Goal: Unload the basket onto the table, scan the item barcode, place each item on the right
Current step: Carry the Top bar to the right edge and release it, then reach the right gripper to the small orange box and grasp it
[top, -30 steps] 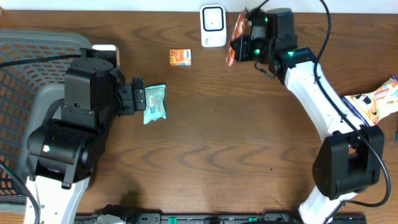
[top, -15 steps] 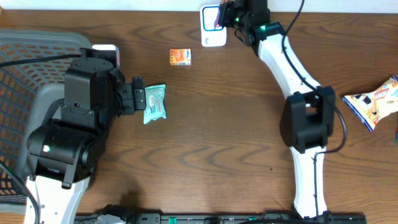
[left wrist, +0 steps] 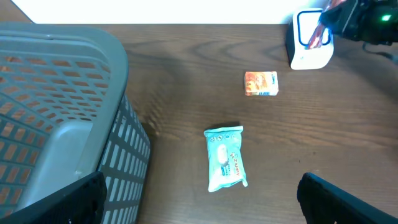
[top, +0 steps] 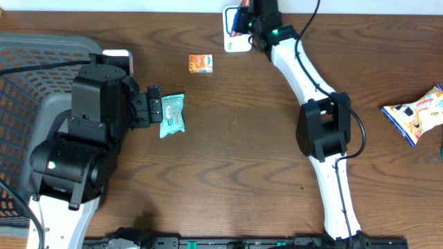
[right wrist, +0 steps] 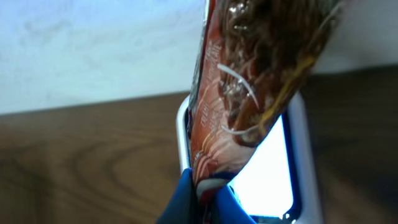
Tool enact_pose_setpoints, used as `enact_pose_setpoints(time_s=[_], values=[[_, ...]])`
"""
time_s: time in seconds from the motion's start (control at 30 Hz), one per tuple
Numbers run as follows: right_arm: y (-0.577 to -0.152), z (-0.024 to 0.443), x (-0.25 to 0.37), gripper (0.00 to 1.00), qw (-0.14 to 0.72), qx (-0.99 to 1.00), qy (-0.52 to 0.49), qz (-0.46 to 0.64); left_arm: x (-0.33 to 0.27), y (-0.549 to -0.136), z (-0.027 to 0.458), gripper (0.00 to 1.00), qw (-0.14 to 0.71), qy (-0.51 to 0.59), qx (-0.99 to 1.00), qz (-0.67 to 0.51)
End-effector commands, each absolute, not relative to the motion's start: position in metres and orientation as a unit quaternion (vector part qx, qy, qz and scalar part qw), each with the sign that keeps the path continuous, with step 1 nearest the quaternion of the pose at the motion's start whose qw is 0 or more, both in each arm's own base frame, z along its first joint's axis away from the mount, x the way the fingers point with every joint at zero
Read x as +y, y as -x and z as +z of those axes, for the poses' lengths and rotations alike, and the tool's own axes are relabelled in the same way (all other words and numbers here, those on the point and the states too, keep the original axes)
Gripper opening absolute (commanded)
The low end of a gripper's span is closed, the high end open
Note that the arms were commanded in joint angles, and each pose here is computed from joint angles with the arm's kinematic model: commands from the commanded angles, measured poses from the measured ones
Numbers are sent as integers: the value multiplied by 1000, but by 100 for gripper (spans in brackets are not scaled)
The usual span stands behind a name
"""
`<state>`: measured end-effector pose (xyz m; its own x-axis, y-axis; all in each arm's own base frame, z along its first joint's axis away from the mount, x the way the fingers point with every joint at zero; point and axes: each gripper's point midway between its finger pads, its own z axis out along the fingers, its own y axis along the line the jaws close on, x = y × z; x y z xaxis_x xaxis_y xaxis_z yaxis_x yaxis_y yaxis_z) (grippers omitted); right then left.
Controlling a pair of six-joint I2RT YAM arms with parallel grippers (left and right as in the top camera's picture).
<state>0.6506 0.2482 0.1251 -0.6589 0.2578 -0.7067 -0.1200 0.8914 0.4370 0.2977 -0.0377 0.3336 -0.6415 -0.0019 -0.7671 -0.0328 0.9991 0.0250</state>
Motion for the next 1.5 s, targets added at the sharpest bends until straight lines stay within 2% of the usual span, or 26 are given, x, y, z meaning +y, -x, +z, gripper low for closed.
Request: enact_pose_setpoints(time_s=[0.0,0.2,0.43,0.77,0.93,1.07,1.13,1.17,1.27,1.37,1.47], values=[[-653,154,246,1,426,875,-44,227,-35,-298,333,98,423,13,906,24],[-633,178,201,1,378,903,-72,192,-35,-298,333,98,423,13,906,24],[-587,188,101,1,289,944,-111,112,-35,-298,333,98,423,13,906,24],[-508,130,-124,1,140,947,-259,-129,-35,-298,333,98,423,13,906,24],[-478,80,-199,1,97,930,-329,-134,-35,-298,333,98,423,13,906,24],[-453,46,-225,3,66,922,-369,-95,-35,-298,333,98,423,13,906,24],[-451,44,-228,15,66,919,-385,-47,-35,-298,333,98,423,13,906,24],[-451,48,-230,38,70,917,-391,-30,-35,-298,333,98,423,13,906,24],[-454,73,-236,66,96,911,-402,-5,-35,-298,333,98,423,13,906,24],[-467,126,-227,84,155,906,-392,28,-35,-298,333,98,423,13,906,24],[-474,176,-205,92,206,905,-369,46,-35,-298,333,98,423,13,906,24]])
